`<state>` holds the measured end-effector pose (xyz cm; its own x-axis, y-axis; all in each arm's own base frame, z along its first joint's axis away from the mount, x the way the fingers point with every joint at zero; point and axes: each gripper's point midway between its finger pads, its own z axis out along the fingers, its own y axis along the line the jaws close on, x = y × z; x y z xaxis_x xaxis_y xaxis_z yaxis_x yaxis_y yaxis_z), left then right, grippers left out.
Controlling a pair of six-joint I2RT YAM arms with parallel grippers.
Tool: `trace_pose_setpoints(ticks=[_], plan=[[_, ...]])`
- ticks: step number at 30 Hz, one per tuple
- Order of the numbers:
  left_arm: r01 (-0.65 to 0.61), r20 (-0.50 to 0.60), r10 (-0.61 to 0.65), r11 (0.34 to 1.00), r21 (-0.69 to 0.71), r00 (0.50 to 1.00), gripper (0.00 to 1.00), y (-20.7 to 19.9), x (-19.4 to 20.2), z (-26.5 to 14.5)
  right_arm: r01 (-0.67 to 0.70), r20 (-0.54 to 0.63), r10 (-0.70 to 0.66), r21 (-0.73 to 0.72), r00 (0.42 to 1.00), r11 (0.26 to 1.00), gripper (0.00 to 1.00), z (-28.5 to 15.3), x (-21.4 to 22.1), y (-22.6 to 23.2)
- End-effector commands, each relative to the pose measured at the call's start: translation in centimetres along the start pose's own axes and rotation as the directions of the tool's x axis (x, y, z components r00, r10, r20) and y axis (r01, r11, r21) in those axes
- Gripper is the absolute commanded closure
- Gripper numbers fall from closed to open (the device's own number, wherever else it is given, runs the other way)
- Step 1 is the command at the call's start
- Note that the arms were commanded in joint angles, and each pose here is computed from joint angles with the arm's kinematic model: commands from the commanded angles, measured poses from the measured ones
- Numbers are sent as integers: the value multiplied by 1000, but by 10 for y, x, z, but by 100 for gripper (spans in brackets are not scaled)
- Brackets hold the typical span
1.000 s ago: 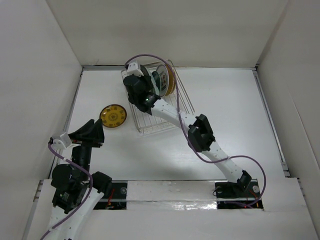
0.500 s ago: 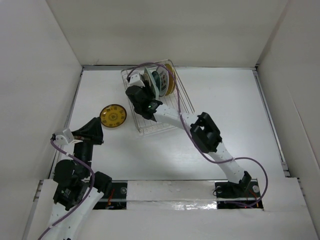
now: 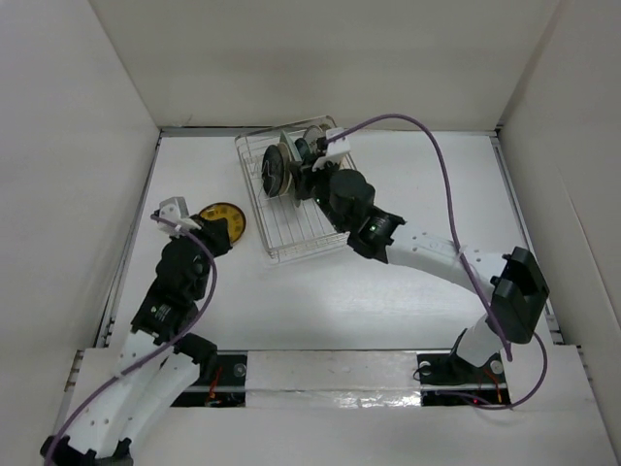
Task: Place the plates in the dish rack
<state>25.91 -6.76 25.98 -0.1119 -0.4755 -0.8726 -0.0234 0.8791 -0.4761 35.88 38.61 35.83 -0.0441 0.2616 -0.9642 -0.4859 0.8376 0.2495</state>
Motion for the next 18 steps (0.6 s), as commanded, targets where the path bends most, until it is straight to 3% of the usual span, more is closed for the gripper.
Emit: trace_pose_setpoints(ticks=[1, 2, 6, 8, 10, 13, 18], plan=[[165, -64, -164, 986, 9, 984, 99, -22, 7, 19, -94, -83, 83, -147, 993, 985, 100, -12, 45, 24], [211, -41, -213, 977, -42, 976, 93, -15, 7, 24, -100, -90, 85, -176, 992, 979, 99, -17, 47, 28], [294, 54, -290, 928, -228, 956, 42, 23, 11, 39, -19, -125, -25, -336, 992, 942, 79, -34, 62, 38], [336, 75, -328, 903, -268, 942, 35, 42, 20, 46, 14, -142, -65, -331, 988, 944, 65, -35, 67, 29], [381, 93, -371, 870, -313, 924, 34, 62, 31, 56, -25, -136, -22, -334, 990, 942, 51, -33, 61, 20], [411, 97, -408, 823, -393, 908, 42, 91, 51, 68, -97, -131, 43, -437, 990, 894, 48, -43, 43, 28], [452, 114, -460, 740, -498, 880, 70, 143, 70, 74, -101, -127, 47, -463, 991, 880, 47, -53, 32, 28]])
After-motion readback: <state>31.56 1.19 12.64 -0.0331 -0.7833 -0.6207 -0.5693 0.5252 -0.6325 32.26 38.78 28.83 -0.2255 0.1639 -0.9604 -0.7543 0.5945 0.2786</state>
